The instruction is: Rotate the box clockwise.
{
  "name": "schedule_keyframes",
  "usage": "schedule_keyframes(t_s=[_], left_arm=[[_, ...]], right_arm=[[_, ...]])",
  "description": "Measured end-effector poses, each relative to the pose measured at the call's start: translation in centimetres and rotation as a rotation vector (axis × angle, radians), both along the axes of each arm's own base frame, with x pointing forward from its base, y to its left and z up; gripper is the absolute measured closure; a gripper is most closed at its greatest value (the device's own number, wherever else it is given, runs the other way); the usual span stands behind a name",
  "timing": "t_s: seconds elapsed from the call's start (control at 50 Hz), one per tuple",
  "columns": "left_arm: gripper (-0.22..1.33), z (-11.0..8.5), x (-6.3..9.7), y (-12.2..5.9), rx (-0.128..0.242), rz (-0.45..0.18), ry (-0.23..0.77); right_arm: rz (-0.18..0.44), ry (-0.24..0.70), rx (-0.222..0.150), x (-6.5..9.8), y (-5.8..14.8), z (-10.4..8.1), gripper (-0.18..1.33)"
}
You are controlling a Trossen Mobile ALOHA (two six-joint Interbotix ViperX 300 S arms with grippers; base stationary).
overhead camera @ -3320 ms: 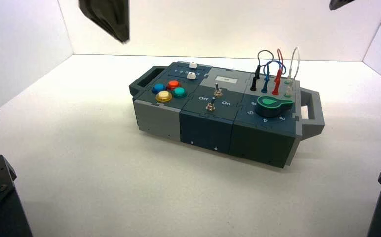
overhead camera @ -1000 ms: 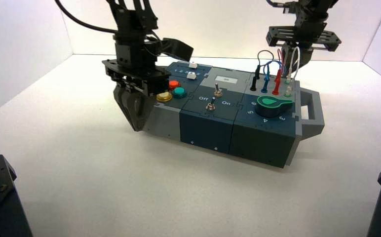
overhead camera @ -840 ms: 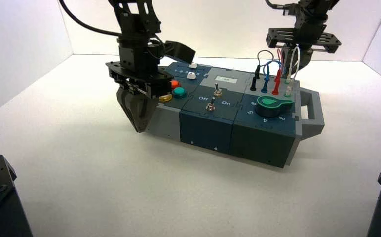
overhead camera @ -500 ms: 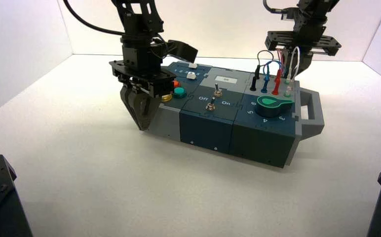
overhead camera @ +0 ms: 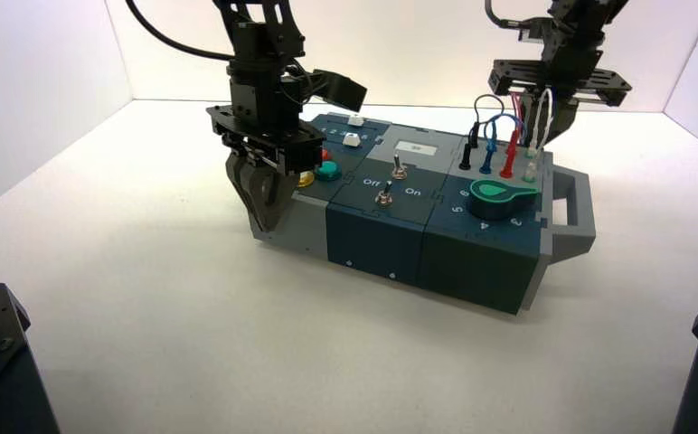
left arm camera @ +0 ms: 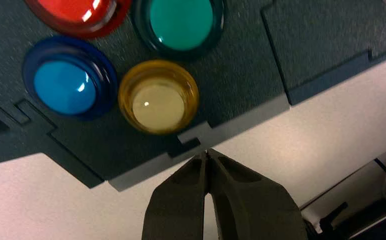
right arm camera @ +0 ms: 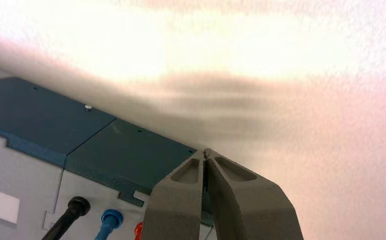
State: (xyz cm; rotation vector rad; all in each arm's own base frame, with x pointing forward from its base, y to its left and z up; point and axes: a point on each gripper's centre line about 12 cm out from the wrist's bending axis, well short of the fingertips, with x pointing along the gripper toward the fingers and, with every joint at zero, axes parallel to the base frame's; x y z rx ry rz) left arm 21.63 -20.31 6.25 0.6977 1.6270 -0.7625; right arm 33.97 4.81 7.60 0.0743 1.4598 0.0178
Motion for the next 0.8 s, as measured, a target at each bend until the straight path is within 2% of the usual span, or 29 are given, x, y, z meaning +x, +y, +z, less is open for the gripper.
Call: schedule_keyframes(t_s=[0.54,0.8], left_arm=[[1.28,-0.4,0.7,0.7,0.018,0.008,-0.005],[1.28,-0.2,2.1,1.1,0.020,0.024,-0.028]], right_arm=[[0.015,0.042,0.002,-0.7,0.6,-0.1,1.29],[0.011,0.059,0.004,-1.5,0.5,-0.1,1.29]])
